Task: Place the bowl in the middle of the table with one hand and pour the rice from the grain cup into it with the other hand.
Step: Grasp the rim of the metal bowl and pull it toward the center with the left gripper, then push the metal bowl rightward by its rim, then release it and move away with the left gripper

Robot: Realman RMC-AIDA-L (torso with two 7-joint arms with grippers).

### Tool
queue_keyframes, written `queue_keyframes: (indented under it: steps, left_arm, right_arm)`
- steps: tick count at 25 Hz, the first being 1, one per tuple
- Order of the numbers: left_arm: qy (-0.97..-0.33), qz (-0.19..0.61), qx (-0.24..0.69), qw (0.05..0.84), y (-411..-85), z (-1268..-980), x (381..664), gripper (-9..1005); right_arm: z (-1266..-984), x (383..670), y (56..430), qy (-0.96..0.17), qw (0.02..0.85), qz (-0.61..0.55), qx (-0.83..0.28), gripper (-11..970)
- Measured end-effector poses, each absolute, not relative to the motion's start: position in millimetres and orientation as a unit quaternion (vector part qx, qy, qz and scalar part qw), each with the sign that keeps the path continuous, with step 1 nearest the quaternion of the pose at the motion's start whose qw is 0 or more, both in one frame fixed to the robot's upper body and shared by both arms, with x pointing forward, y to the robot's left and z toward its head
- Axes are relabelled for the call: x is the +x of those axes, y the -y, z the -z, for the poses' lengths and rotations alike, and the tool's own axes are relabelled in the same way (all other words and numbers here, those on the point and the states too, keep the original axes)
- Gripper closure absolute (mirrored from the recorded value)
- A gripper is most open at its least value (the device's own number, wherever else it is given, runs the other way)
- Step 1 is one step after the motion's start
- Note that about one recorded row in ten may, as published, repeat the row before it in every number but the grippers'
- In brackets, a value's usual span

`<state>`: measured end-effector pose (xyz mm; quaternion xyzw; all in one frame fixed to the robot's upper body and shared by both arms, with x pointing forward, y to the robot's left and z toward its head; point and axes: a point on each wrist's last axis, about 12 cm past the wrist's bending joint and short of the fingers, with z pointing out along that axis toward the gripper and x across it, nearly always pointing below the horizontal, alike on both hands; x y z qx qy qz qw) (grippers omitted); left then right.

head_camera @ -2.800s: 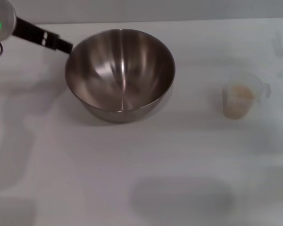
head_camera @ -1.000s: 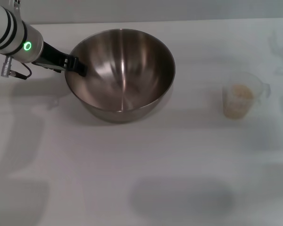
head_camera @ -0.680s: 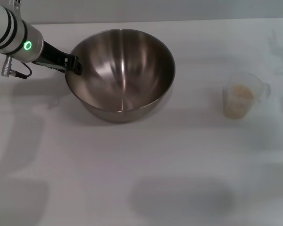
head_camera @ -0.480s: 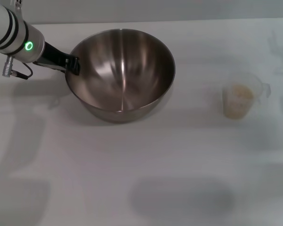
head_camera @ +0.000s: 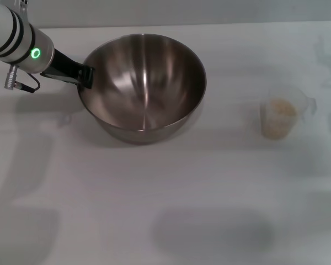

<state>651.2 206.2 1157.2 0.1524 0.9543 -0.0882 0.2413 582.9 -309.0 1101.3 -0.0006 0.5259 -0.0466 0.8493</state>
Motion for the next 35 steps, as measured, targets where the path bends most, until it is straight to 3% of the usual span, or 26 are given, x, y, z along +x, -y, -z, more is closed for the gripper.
queue_keyframes:
  steps: [3,8,14,25,35]
  left_arm:
    - [-0.954,0.088,0.152,0.241,-206.2,-1157.4,651.4,800]
    - [-0.954,0.087,0.156,0.24,-205.6,-1157.0,651.5,894]
    - [-0.951,0.105,0.145,0.253,-210.3,-1163.0,654.3,893]
    - [-0.924,0.205,0.118,0.301,-232.0,-1186.7,660.2,928]
    - [-0.91,0.215,0.169,0.311,-219.6,-1209.6,654.9,935]
  right_arm:
    - [-1101.3,582.8,309.0,-0.526,0.849,0.047,-0.001,317]
    - [-1101.2,582.6,309.2,-0.526,0.849,0.047,0.0,317]
    - [-1101.2,582.6,309.3,-0.526,0.849,0.047,0.0,317]
    - [-1102.4,584.0,308.1,-0.524,0.85,0.046,-0.001,317]
    - [-1103.5,584.9,308.6,-0.523,0.851,0.047,0.001,317]
